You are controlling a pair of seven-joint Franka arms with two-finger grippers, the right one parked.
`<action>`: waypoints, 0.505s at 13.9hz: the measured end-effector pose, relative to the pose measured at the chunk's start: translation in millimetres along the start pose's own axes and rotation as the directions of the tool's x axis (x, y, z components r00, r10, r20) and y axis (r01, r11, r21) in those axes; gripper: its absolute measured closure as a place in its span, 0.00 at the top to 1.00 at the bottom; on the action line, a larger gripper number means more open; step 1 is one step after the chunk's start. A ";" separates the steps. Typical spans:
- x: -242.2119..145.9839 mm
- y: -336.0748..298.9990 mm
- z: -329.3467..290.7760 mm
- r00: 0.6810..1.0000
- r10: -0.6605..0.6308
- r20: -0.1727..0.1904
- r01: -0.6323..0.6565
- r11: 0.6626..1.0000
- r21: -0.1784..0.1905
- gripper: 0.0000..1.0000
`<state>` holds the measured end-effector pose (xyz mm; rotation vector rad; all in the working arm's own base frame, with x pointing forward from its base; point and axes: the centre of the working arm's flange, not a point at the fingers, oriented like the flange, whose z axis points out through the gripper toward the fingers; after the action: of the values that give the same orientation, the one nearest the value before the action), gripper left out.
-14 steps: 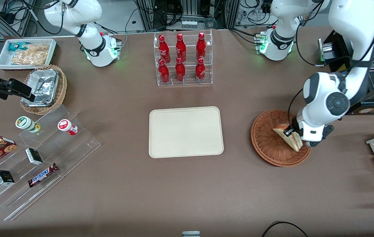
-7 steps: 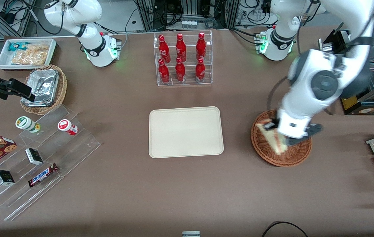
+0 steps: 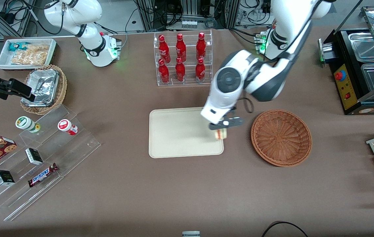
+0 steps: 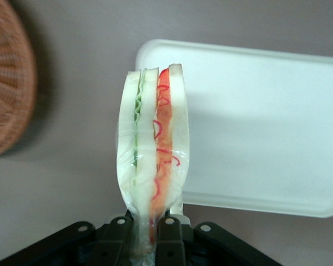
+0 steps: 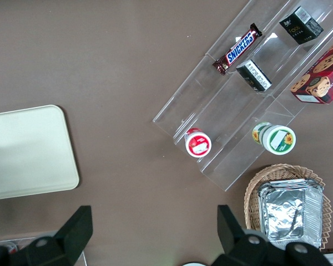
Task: Place sandwich from basket to tray
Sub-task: 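Carry the sandwich with the left gripper over the cream tray, then lower the sandwich onto the tray and open the left gripper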
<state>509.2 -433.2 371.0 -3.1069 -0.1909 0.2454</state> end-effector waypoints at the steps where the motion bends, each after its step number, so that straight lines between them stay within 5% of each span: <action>1: -6.1 17.9 13.4 1.000 0.022 0.007 -0.022 1.000 0.004 0.15; 7: -33.2 90.0 95.8 0.993 0.114 -0.030 -0.115 0.992 -0.051 0.15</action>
<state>472.4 -525.8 279.0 -3.1753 -0.0182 0.2040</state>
